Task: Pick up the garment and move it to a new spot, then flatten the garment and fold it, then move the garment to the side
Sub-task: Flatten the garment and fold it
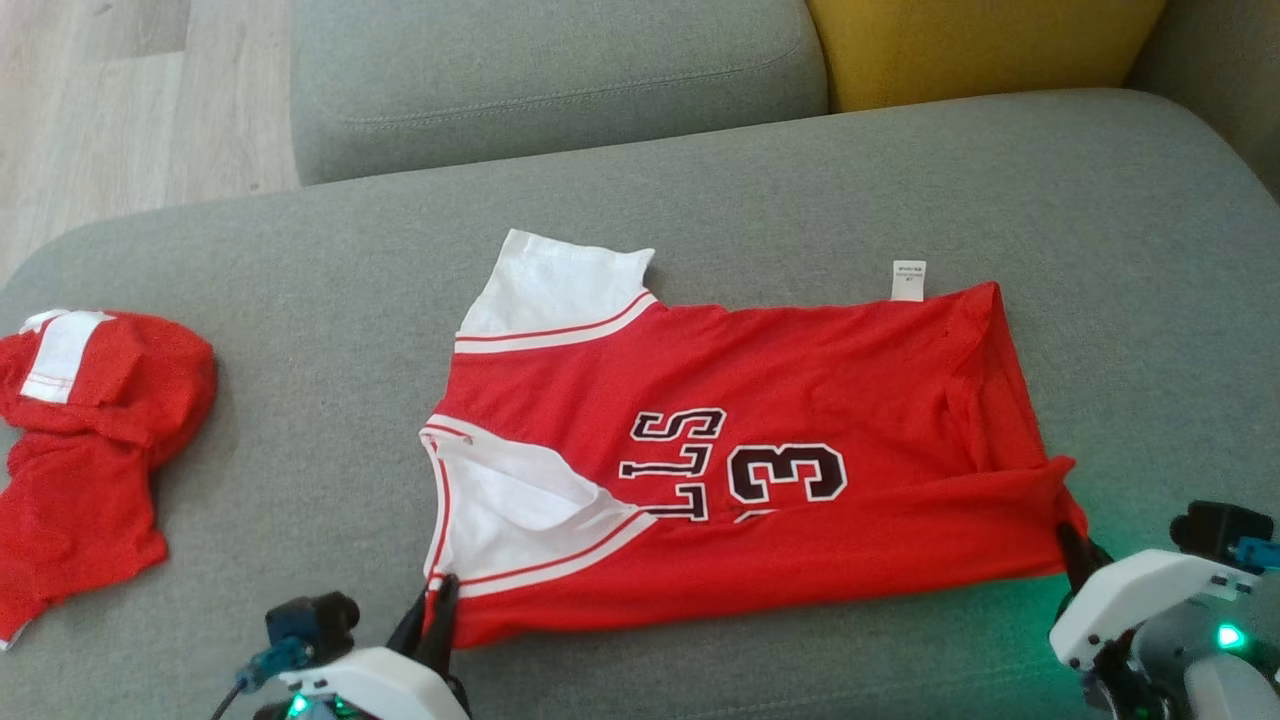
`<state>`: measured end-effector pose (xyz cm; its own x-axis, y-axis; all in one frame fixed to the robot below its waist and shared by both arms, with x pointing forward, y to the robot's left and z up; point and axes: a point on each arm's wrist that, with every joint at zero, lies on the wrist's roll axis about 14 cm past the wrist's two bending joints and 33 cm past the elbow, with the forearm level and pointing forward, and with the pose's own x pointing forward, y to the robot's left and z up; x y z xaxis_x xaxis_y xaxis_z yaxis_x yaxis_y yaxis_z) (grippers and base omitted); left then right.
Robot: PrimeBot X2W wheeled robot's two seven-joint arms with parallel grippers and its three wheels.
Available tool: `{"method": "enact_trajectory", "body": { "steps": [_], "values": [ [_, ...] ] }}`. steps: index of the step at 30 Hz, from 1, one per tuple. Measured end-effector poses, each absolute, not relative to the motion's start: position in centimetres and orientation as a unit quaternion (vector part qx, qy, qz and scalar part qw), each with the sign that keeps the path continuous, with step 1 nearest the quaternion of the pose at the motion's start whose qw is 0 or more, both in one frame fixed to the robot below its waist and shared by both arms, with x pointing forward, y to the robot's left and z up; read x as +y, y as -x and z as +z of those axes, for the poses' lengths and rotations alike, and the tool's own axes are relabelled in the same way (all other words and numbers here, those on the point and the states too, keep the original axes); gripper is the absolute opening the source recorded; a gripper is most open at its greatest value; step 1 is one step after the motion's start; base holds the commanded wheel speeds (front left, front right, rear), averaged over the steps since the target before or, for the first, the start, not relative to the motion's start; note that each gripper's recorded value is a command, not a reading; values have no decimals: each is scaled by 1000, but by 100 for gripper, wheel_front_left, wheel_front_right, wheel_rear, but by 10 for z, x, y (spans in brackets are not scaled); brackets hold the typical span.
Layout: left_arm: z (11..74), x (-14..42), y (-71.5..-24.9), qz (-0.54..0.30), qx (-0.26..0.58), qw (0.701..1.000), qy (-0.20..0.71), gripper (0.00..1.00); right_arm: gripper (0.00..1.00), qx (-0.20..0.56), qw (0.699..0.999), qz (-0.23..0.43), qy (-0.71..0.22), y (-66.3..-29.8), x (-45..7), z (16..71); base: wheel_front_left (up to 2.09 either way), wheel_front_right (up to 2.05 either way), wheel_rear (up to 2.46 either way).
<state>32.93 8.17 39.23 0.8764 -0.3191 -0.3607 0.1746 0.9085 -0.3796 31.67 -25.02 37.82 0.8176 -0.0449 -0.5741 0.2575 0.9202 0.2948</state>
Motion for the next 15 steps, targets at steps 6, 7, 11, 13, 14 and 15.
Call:
{"method": "enact_trajectory", "body": {
  "steps": [6, 7, 11, 13, 14, 15],
  "values": [
    [400, 78, -332, -132, 201, 956, 166, 100, 100, 263, 942, -87, -191, -320, -253, 394, 0, 0, 0],
    [403, 80, -335, -127, 192, 959, 167, 100, 100, 253, 944, -90, -191, -322, -256, 399, 0, 0, 0],
    [424, 97, -353, -95, 137, 971, 173, 100, 100, 191, 959, -97, -185, -333, -264, 425, 0, 0, 0],
    [440, 99, -366, -91, 103, 974, 177, 100, 100, 162, 965, -96, -184, -339, -264, 436, 0, 0, 0],
    [450, 99, -373, -91, 86, 976, 180, 100, 100, 149, 967, -95, -181, -341, -263, 441, 0, 0, 0],
    [458, 99, -381, -92, 71, 976, 182, 100, 100, 138, 970, -95, -175, -343, -263, 445, 0, 0, 0]
  ]
}}
